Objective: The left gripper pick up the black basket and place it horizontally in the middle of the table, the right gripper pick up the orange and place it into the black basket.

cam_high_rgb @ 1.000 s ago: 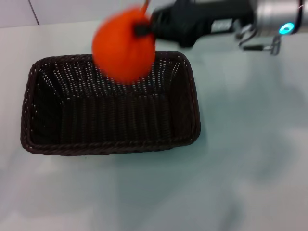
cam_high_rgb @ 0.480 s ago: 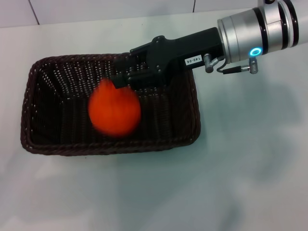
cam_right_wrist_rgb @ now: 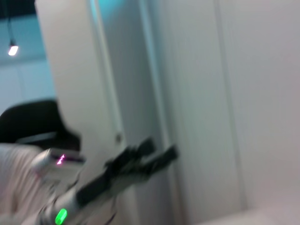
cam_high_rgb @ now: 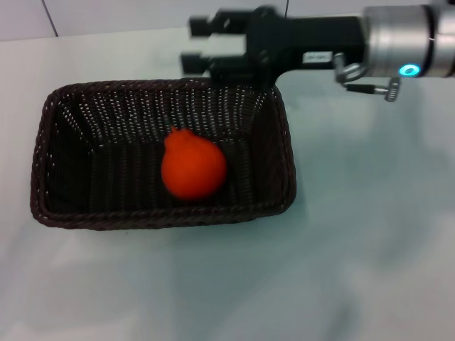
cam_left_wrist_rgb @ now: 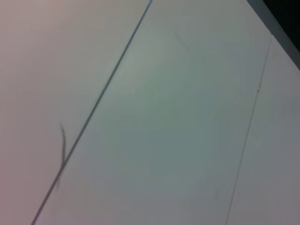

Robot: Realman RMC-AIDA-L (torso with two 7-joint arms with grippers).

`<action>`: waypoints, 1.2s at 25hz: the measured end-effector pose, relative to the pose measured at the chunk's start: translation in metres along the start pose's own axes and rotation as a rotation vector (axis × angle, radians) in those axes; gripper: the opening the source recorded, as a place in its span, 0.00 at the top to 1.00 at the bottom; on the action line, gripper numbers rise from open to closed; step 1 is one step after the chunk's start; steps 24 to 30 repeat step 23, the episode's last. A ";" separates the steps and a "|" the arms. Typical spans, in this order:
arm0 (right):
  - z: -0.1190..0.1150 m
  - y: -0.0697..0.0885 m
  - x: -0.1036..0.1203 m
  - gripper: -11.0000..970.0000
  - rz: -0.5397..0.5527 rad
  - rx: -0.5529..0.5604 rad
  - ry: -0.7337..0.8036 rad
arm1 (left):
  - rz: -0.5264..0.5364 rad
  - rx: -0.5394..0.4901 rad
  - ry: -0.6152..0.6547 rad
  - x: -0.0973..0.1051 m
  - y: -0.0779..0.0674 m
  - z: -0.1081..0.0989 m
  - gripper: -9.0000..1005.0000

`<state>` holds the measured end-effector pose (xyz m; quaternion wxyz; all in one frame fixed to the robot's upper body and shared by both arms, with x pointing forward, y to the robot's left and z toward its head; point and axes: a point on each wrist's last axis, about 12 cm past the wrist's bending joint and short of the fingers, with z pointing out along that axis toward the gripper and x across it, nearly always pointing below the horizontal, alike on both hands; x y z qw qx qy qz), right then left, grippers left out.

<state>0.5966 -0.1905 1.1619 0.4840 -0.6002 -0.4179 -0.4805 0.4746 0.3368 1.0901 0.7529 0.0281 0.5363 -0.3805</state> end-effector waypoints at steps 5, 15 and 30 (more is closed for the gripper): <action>-0.024 -0.007 -0.019 0.23 -0.117 -0.156 0.237 | 0.007 -0.035 -0.029 -0.001 0.002 -0.005 0.12; -0.084 -0.005 -0.071 0.24 -0.141 -0.768 0.593 | 0.120 -0.206 -0.153 0.001 0.007 -0.026 0.12; -0.118 -0.006 -0.093 0.24 -0.134 -1.087 0.638 | 0.340 -0.351 -0.234 0.015 0.000 -0.033 0.12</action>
